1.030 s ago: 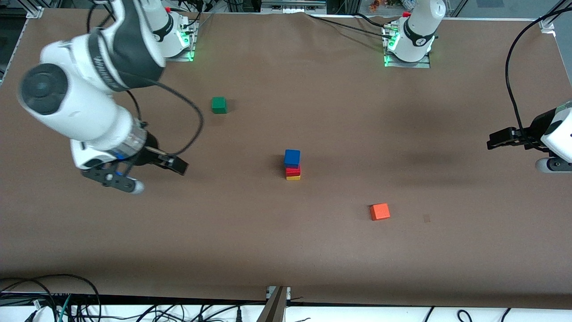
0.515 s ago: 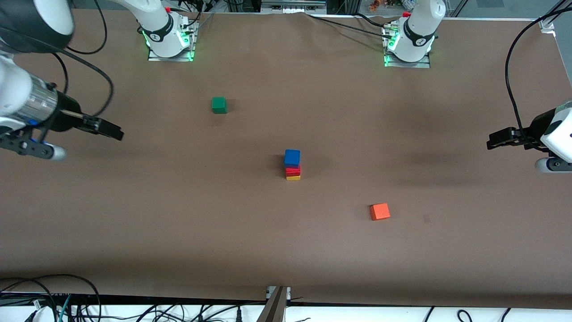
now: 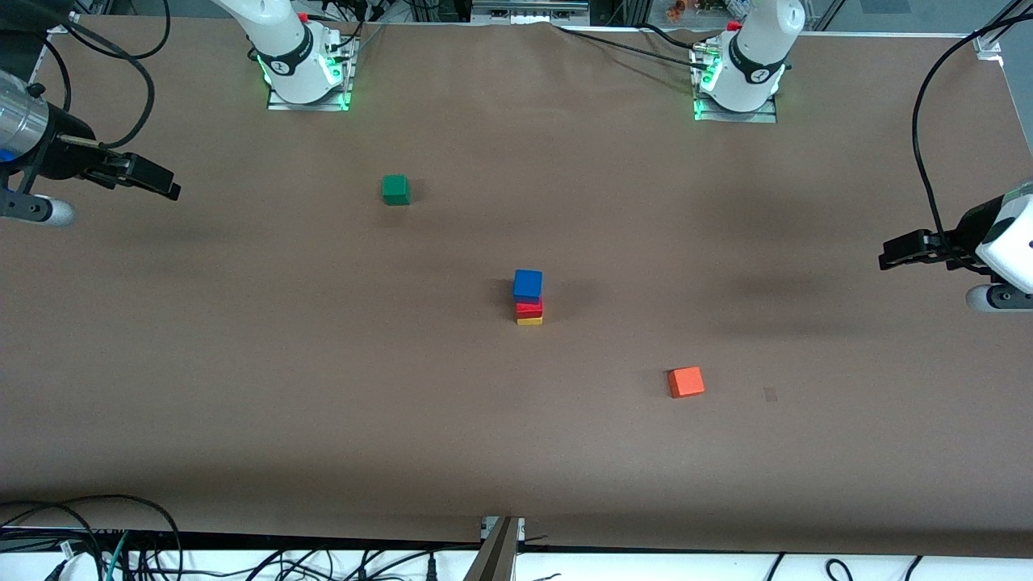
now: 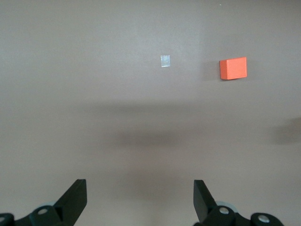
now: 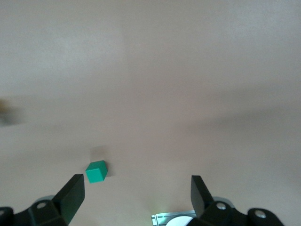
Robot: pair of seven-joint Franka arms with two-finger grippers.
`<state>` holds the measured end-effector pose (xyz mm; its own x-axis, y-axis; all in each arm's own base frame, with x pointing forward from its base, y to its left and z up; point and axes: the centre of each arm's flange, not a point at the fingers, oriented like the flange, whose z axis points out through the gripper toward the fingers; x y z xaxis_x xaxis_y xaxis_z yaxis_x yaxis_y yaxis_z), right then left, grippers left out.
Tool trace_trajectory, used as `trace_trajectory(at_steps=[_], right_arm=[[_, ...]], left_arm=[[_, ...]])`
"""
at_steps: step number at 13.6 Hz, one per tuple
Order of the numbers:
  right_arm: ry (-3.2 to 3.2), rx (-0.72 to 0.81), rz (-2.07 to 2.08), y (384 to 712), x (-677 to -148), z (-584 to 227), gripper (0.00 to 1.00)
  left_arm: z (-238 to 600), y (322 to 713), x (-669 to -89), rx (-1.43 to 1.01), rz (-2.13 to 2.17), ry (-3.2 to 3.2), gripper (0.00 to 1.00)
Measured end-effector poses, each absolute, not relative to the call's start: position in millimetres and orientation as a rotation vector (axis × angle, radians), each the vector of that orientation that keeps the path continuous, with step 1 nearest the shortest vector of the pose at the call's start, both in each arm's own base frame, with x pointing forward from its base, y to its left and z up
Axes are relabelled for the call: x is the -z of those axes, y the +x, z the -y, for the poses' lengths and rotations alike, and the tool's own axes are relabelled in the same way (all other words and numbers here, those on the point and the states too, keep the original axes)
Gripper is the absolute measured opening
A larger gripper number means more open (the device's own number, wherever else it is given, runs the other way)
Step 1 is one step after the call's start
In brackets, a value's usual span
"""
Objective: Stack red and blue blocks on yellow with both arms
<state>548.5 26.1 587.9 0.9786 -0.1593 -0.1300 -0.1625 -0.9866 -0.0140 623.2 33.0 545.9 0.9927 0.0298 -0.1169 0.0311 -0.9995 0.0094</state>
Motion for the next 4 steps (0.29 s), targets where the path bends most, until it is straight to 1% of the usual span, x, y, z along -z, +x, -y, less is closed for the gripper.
trace_trajectory(at_steps=[4], right_arm=[[-3.120, -0.189, -0.157, 551.8, -584.8, -25.5, 1.00]], left_arm=[[-33.0, 623.2, -545.9, 0.183, -0.048, 3.125, 1.00]])
